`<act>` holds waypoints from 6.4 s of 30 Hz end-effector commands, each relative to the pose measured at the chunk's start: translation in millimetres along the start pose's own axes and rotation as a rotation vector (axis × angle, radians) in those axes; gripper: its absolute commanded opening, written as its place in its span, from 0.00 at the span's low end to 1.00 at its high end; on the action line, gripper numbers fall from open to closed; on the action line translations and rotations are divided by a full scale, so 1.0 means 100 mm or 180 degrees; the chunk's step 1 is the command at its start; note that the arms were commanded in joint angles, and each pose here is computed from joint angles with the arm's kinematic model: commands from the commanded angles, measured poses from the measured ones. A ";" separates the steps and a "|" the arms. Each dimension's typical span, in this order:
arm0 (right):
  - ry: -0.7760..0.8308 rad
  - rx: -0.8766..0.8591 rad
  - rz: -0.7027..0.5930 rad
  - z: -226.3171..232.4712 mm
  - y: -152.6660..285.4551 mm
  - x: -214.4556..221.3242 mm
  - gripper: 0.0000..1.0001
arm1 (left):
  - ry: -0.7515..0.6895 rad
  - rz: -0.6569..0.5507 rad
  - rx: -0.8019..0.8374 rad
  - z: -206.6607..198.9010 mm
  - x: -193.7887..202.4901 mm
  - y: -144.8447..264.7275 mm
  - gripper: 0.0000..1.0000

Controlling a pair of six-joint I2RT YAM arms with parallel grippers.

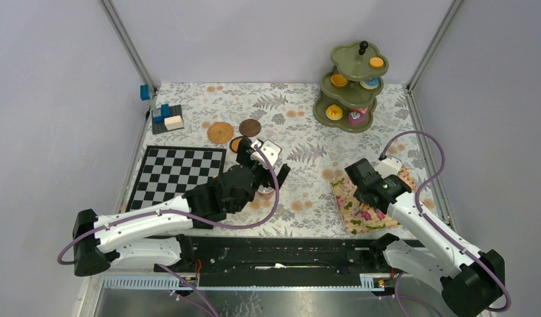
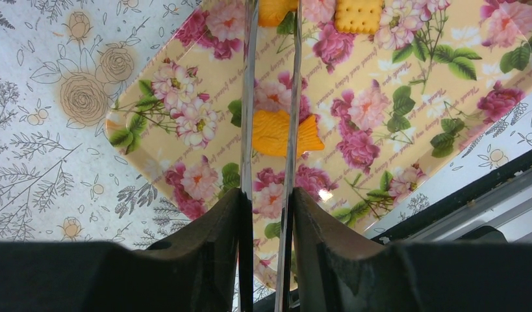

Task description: Serve the afternoon tea

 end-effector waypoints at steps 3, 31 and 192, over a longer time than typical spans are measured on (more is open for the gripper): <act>-0.0116 -0.0004 -0.0130 -0.04 0.09 -0.10 0.31 | 0.0093 -0.0109 -0.0021 0.02 -0.08 0.00 0.99; 0.1017 -0.1849 -0.1510 1.18 1.16 -2.12 0.22 | 0.0070 -0.0117 -0.0088 0.05 -0.08 0.01 0.99; 0.0795 -0.0152 0.1125 -0.12 0.50 -0.27 0.09 | 0.0071 -0.0043 0.0017 -0.02 -0.04 -0.04 0.99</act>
Point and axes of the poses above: each gripper's point midway between its finger pads, its own y axis back along the fingers, its own z axis along the line the jaws close on, x = y × z, the point moved 10 cm from there along y, back along the fingers, and after that the axes turned 4 degrees about -y, right-handed, at the moved point
